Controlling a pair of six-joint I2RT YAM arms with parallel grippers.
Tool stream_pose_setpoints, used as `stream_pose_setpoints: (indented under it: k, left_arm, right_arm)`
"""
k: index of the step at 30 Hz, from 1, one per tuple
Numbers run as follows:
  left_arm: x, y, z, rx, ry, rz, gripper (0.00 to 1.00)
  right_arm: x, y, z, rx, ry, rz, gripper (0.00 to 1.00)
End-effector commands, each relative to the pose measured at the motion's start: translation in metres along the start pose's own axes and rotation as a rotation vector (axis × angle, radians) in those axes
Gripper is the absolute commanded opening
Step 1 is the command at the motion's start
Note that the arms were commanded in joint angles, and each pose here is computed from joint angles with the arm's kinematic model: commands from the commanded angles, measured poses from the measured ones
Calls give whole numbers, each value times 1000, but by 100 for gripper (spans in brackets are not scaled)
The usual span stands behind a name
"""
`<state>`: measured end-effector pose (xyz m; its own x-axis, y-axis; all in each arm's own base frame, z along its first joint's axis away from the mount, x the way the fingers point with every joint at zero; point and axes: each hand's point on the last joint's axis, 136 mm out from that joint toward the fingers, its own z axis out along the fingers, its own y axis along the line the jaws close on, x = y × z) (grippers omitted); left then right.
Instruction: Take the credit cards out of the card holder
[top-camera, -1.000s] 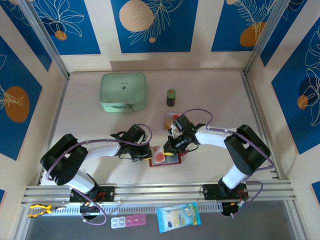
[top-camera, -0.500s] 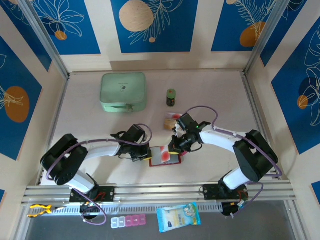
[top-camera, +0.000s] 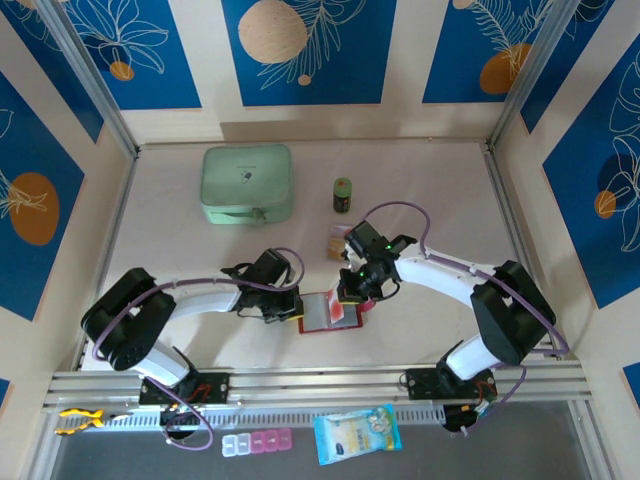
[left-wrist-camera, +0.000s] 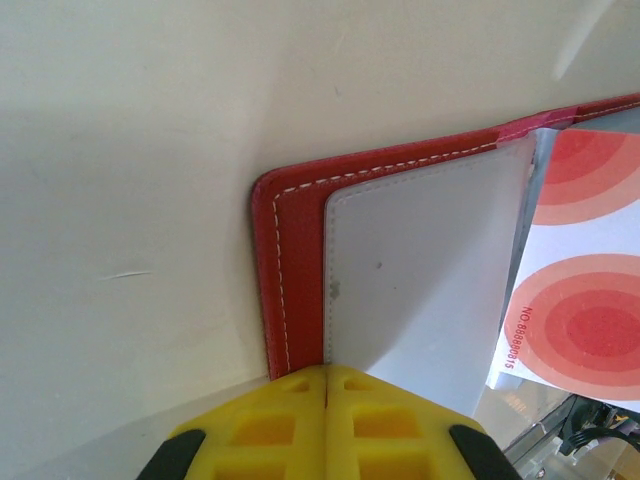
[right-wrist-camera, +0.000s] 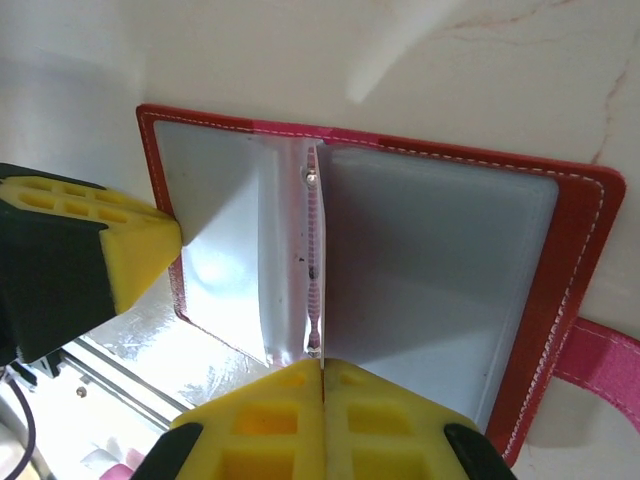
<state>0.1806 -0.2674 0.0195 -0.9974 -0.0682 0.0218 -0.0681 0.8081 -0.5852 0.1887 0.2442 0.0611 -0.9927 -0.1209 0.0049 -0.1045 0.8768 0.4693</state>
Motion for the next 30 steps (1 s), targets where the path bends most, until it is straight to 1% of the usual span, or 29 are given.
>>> stream_pose_setpoints:
  k: [1, 6, 9, 12, 18, 25, 30]
  left_arm:
    - [1, 11, 2, -39, 11, -4, 3]
    - [0, 10, 2, -36, 10, -1, 4]
    - [1, 9, 3, -34, 11, 0, 4]
    - [0, 9, 2, -32, 10, 0, 5]
    - [0, 9, 3, -33, 12, 0, 5]
    - [1, 9, 3, -33, 12, 0, 5]
    - [0, 7, 1, -31, 8, 2, 6]
  right_arm:
    - [5, -4, 2, 57, 27, -21, 3]
    - [8, -1, 6, 72, 43, -29, 4]
    - [8, 1, 8, 74, 45, -23, 8]
    - [8, 3, 8, 64, 44, -12, 11]
    - [10, 6, 10, 48, 49, 2, 12]
    - [10, 5, 9, 50, 42, 8, 9]
    - [8, 6, 3, 51, 17, 9, 5]
